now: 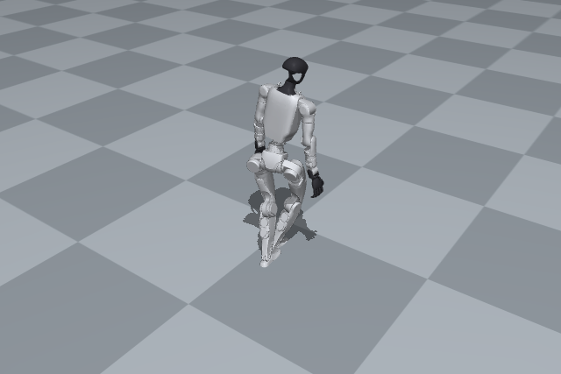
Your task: Walk
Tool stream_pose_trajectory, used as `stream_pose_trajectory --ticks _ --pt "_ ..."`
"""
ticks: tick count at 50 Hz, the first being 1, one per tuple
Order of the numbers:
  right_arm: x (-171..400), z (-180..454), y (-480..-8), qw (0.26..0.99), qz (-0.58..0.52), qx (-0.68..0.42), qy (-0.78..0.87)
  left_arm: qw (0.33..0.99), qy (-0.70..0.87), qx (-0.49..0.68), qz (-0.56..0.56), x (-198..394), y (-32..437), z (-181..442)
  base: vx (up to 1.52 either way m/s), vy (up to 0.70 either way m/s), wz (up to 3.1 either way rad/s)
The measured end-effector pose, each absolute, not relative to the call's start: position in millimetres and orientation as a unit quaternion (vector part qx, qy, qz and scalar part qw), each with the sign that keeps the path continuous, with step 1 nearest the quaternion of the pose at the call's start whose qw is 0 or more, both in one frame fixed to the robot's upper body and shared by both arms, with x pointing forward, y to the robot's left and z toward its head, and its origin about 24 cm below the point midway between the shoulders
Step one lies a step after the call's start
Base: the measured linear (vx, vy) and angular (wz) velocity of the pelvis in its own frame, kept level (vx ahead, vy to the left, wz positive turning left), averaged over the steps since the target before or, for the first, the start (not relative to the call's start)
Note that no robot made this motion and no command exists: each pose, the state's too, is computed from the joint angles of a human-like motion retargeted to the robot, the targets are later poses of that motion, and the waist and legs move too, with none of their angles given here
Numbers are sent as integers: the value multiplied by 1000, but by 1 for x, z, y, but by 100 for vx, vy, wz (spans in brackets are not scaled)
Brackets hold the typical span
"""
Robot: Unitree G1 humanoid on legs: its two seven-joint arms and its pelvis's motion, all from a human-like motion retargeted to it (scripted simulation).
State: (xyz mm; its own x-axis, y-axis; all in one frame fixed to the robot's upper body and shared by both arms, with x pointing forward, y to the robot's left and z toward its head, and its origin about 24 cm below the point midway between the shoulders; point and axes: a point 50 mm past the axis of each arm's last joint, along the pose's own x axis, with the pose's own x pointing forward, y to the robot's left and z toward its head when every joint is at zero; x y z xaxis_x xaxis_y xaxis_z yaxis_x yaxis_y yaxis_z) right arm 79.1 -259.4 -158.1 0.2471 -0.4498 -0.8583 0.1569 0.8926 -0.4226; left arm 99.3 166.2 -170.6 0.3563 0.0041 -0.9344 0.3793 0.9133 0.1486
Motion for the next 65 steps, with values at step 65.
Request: stream_pose_trajectory --ticks 65 --pt "56 -157 -272 778 -249 -80 571 783 622 0 9 46 169 -179 17 4 -17"
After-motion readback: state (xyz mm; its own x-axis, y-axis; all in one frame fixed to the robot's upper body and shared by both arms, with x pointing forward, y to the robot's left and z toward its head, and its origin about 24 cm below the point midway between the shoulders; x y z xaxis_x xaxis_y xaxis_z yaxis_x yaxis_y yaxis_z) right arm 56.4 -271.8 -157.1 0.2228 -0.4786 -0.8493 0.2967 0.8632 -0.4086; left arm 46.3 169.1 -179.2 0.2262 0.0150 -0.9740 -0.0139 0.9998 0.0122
